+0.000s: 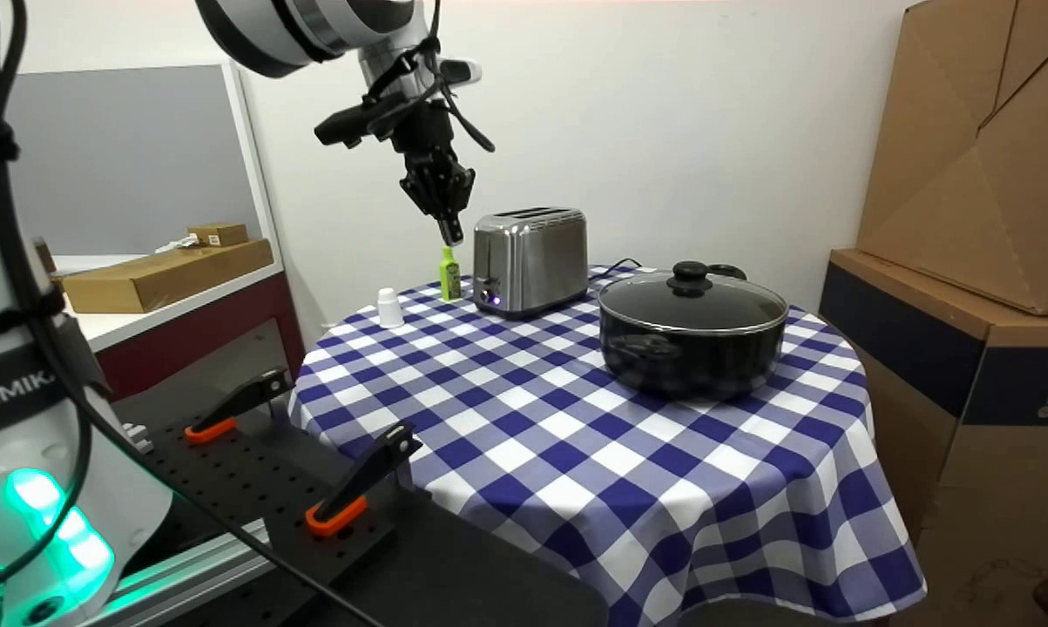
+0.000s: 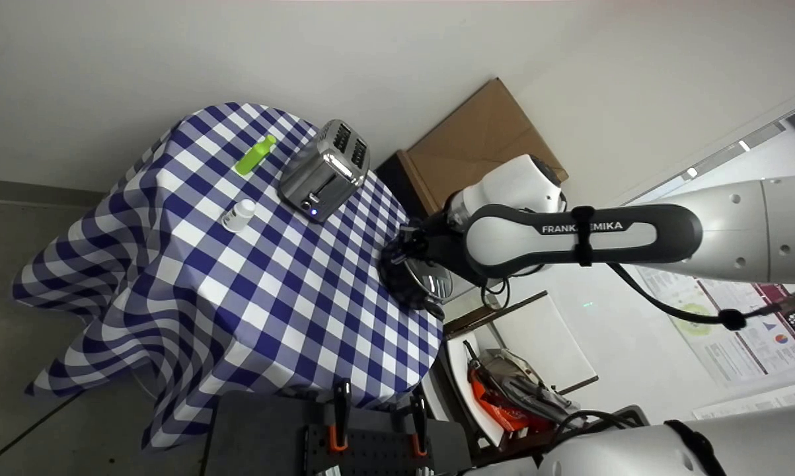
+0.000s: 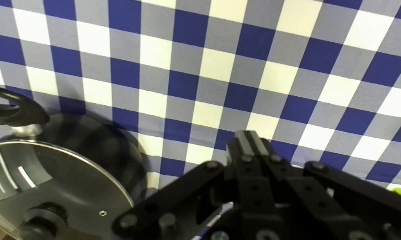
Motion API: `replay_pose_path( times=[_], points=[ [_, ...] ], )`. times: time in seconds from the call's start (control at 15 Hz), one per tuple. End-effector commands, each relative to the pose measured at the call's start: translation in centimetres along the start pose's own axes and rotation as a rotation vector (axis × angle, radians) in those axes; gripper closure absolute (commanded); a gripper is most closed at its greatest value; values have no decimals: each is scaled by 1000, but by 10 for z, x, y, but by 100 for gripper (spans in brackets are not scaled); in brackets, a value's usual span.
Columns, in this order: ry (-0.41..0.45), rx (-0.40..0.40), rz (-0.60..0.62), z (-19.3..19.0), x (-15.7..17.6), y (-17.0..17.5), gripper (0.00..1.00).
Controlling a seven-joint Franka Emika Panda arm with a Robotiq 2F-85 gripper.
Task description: Push down the switch of the toaster
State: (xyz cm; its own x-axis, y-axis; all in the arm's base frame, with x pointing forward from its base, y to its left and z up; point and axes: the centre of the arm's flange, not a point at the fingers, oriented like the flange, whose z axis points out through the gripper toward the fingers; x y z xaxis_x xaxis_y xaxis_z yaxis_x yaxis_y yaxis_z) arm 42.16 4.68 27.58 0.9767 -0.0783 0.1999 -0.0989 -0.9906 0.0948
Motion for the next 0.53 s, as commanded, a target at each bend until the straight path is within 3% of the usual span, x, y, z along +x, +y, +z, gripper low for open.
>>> replay_pose_path(
  times=[0.0,0.2,0.27,0.47],
  points=[
    [33,29,-33,-64,-15,49,100],
    [49,54,-58,-96,-12,62,100],
    [46,71,-66,-105,-11,64,74],
    [18,92,-68,-124,-14,68,60]
  ],
)
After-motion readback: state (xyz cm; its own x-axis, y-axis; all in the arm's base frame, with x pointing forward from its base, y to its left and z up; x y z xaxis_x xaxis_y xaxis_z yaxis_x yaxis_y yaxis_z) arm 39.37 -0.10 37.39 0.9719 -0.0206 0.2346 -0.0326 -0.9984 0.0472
